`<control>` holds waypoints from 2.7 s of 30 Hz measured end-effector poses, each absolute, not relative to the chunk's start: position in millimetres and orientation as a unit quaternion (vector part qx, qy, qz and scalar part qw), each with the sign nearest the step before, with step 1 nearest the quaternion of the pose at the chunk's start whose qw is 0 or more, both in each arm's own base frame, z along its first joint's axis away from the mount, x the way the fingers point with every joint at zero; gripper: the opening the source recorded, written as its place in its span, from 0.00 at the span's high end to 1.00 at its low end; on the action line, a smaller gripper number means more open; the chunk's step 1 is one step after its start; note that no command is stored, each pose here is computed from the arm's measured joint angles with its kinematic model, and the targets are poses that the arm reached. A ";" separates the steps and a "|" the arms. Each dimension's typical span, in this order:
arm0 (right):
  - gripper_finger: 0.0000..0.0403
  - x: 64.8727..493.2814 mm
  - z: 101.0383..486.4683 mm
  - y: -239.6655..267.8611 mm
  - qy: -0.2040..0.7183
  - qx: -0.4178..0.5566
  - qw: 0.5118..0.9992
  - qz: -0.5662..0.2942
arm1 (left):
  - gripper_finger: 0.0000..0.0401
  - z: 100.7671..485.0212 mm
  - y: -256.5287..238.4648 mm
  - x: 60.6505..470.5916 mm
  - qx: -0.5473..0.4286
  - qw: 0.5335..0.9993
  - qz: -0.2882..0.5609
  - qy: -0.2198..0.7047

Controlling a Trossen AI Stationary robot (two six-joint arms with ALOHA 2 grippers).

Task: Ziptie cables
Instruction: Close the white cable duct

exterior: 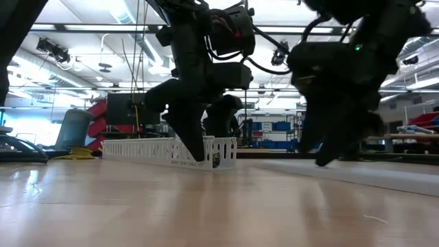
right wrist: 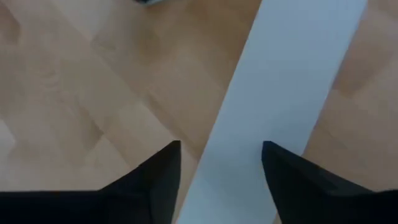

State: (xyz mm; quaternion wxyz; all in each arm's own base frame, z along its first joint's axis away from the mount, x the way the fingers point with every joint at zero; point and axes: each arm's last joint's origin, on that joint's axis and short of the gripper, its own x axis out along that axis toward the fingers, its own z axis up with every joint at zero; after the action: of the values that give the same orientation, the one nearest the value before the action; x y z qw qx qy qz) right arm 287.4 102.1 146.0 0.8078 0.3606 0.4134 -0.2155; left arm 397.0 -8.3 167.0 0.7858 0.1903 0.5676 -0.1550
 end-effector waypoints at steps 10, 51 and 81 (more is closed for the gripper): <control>0.32 302.3 139.8 99.3 0.422 0.419 0.789 -0.155 | 0.22 166.8 -8.3 396.5 0.179 0.787 -0.148 0.572; 0.44 296.9 179.3 128.4 0.345 0.461 0.816 -0.059 | 0.22 167.0 -8.4 397.8 0.166 0.794 -0.137 0.569; 0.44 340.9 200.2 175.4 0.485 0.266 0.744 -0.375 | 0.22 166.9 -7.4 397.1 0.174 0.790 -0.126 0.575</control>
State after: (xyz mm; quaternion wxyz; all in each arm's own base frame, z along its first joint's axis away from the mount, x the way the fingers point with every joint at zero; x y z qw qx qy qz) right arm 340.9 175.4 200.2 0.7437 0.2657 0.4852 -0.3753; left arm 397.1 -7.4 166.9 0.7896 0.1738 0.5748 -0.1258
